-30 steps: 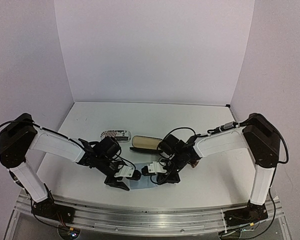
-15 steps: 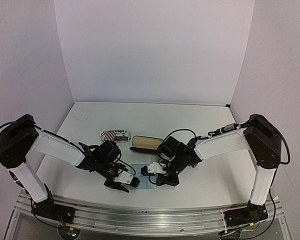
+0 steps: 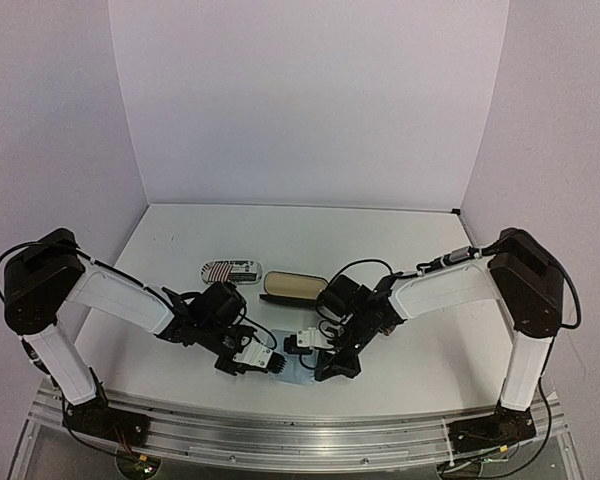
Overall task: Organize the sunglasses
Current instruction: Fold the glasses cleaning cloth at the center of the board.
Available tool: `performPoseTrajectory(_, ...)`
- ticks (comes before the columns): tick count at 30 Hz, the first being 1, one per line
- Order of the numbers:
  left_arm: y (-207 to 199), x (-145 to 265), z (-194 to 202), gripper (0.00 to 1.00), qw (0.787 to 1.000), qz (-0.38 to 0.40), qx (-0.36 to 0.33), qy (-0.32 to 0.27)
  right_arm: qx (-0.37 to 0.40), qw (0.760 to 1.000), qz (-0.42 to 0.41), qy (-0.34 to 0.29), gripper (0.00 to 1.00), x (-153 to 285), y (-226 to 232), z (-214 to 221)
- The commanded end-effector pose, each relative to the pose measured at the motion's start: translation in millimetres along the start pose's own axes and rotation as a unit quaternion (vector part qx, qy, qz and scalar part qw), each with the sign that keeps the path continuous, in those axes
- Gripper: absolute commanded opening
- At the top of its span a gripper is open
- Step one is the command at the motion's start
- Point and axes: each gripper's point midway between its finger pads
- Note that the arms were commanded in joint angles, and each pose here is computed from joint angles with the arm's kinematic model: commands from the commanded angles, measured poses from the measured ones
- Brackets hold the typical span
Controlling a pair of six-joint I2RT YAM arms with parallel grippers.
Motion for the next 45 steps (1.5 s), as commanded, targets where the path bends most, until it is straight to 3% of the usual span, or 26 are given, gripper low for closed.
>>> performPoseTrajectory(1, -22.8, -6.2, 26.6, 0.04, 0.998, 0.037, 0.018, 0.052, -0.008, 1.0, -0.017, -0.024, 0.0, 13.7, 6.7, -10.2)
performPoseTrajectory(7, -23.9, -0.1, 13.4, 0.0, 0.997, 0.061, 0.039, 0.035, -0.023, 0.999, -0.02, -0.036, 0.0, 19.8, 4.7, -15.5)
performPoseTrajectory(11, -21.7, 14.3, -7.9, 0.0, 0.992, 0.084, 0.092, 0.014, -0.052, 0.997, -0.033, -0.048, 0.0, 26.0, 10.5, -21.5)
performPoseTrajectory(23, -39.8, 40.0, -33.3, 0.0, 0.962, 0.148, 0.229, -0.004, -0.136, 0.977, -0.16, -0.032, 0.0, 24.7, 64.0, -15.0)
performPoseTrajectory(33, -3.5, 46.4, -24.4, 0.0, 0.919, 0.155, 0.361, -0.03, -0.216, 0.964, -0.149, -0.033, 0.0, 20.9, 20.9, -21.2)
performPoseTrajectory(39, 1.0, 42.8, -17.0, 0.0, 0.912, 0.161, 0.377, -0.029, -0.267, 0.954, -0.139, -0.017, 0.0, 16.4, -0.4, -9.8)
performPoseTrajectory(45, 10.6, 37.4, -12.0, 0.0, 0.913, 0.147, 0.38, -0.026, -0.27, 0.953, -0.135, -0.014, 0.0, 14.4, -6.7, -10.0)
Point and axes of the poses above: each gripper's point midway between its finger pads, its own x axis back along the fingers, its own y axis along the line the jaws close on, z = x × y, and after that the axes turned 1 degree about -x, right-handed
